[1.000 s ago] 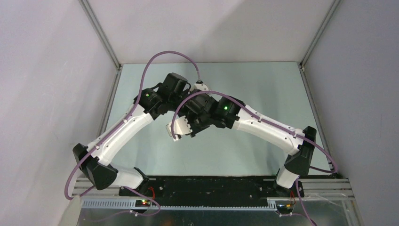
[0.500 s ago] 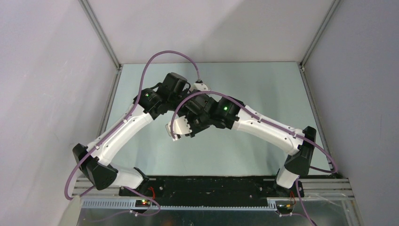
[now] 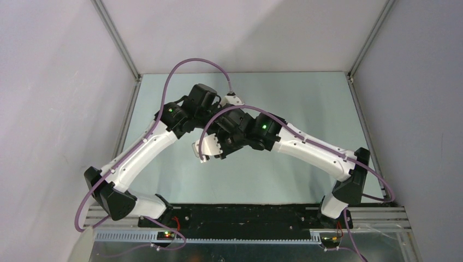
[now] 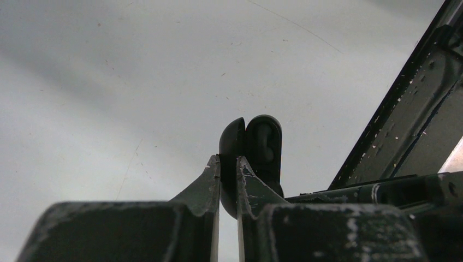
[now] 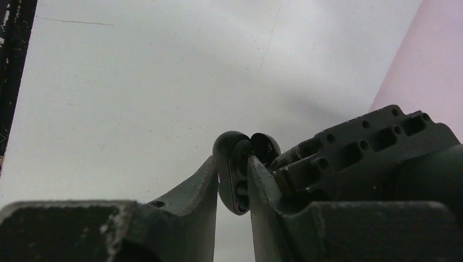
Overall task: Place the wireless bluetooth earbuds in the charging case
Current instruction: Insert the left earbud into the left side groove of the charging case, then place the charging case with the earbuds at the center of the board.
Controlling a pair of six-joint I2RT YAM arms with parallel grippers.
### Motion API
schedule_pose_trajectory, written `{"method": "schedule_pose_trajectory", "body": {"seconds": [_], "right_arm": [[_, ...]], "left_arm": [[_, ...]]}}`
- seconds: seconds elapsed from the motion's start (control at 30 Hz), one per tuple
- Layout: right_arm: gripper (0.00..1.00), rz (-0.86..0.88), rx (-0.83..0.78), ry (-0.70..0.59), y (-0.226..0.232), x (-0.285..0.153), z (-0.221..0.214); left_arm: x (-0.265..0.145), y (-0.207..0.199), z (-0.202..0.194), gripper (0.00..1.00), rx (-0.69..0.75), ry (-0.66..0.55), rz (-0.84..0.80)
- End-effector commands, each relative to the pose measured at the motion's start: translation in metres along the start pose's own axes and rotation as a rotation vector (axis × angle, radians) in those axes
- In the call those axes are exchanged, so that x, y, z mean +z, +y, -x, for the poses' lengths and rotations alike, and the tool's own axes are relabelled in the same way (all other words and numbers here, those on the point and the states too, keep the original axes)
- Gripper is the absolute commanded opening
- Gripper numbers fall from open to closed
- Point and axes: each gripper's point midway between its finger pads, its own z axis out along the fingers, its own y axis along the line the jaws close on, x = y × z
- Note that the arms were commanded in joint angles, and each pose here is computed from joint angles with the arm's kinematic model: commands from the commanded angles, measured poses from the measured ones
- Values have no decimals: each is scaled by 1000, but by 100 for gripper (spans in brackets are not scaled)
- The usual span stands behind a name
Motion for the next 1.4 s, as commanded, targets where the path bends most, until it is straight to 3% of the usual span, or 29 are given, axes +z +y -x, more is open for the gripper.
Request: {"method": "schedule_pose_trajectory", "body": {"seconds": [0.0, 0.47, 0.87, 1.07, 1.37], "right_arm": [[31, -143, -15, -113, -29, -21, 25], [27, -192, -8, -111, -42, -27, 23], [40, -189, 46, -525, -4, -116, 62], [42, -224, 214, -502, 23, -137, 32], [42, -207, 719, -340, 55, -115, -56]], "left_arm": [[-7, -8, 17, 0, 23, -78, -25], [-5, -5, 15, 0, 30, -68, -14], [-6, 4, 16, 0, 37, -59, 35], [2, 3, 8, 0, 54, -33, 19], [51, -28, -28, 0, 88, 56, -224]]}}
